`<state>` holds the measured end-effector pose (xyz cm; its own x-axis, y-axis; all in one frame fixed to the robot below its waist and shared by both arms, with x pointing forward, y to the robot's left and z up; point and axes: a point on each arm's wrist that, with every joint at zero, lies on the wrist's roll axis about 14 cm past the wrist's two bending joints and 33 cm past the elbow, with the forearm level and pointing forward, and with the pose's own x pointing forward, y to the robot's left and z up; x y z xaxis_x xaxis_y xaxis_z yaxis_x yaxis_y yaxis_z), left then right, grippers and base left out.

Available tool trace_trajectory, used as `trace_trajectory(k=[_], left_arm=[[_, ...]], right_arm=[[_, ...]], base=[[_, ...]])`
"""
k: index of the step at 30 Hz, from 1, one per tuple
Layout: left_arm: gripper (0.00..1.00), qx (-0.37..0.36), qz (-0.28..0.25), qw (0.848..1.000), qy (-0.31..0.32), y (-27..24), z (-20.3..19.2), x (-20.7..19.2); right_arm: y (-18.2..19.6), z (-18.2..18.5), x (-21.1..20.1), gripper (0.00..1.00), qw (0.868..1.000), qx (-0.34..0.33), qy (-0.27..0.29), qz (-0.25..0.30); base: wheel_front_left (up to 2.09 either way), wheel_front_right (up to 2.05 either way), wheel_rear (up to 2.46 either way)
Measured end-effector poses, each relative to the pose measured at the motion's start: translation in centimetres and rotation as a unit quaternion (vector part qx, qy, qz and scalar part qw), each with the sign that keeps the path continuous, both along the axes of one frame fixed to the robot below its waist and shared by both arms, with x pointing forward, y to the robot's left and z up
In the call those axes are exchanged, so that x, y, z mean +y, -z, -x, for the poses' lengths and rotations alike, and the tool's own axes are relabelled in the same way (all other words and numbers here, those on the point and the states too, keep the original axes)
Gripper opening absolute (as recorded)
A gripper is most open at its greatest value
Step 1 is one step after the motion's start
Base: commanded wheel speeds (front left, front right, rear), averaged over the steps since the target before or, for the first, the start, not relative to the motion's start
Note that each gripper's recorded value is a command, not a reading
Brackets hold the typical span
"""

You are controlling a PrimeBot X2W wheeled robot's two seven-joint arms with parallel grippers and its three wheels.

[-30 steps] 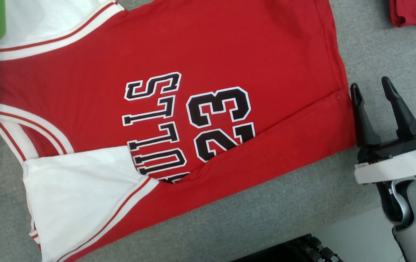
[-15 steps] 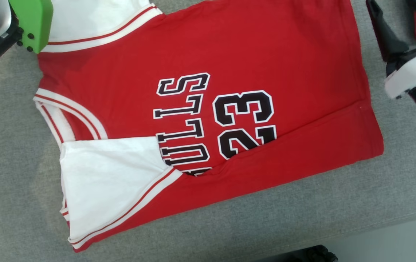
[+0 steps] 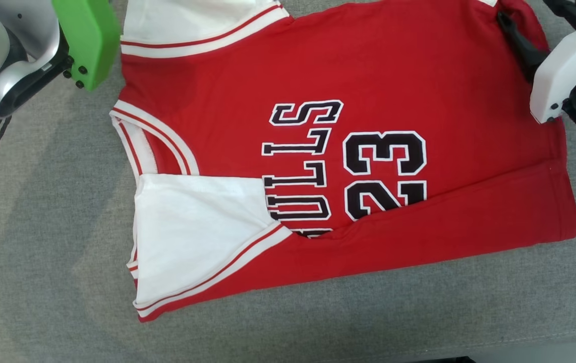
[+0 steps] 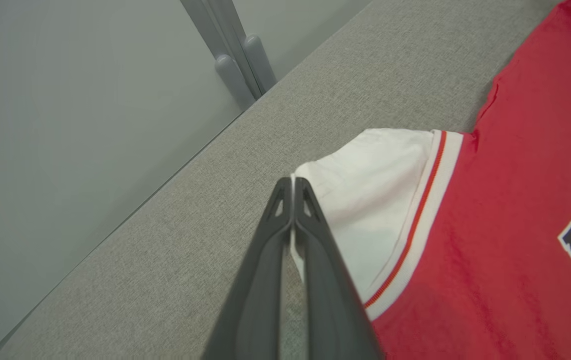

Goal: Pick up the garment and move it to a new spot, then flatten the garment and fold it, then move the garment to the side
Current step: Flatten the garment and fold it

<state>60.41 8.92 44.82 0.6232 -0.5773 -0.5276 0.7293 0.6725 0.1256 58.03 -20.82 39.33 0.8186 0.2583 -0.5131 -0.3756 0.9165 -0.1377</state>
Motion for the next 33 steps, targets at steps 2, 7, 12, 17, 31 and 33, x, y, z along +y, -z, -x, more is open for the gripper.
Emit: trace_trajectory(k=[2, 7, 12, 17, 31, 33], left_arm=[[0.0, -0.002, 0.0, 1.0, 0.001, -0.3, 0.2, 0.2], [0.0, -0.006, -0.003, 1.0, -0.001, -0.5, 0.5, 0.8], [0.0, -0.009, 0.003, 1.0, -0.005, -0.6, 0.8, 1.1], [0.0, -0.008, 0.009, 1.0, -0.017, -0.5, 1.0, 2.0], [0.0, -0.003, 0.011, 0.999, -0.033, -0.4, 2.0, 3.4], [0.0, -0.003, 0.01, 0.999, -0.034, -0.5, 2.1, 3.5]], right_arm=[[0.2, -0.1, 0.4, 1.0, 1.0, 0.002, -0.006, 0.003], [-0.5, -0.5, 1.0, 0.84, 0.999, -0.014, -0.026, 0.013], [-1.4, -1.0, 0.8, 0.0, 0.999, -0.026, -0.024, 0.009], [-0.9, -0.6, 0.1, 0.0, 1.0, -0.004, -0.011, 0.002], [0.9, -0.4, 1.2, 0.57, 0.999, 0.036, -0.03, 0.014], [0.6, -0.5, 1.5, 0.0, 0.999, 0.032, -0.036, 0.017]], base=[[0.0, 0.0, 0.0], [0.0, 0.0, 0.0], [0.0, 0.0, 0.0], [0.0, 0.0, 0.0], [0.0, 0.0, 0.0], [0.0, 0.0, 0.0]])
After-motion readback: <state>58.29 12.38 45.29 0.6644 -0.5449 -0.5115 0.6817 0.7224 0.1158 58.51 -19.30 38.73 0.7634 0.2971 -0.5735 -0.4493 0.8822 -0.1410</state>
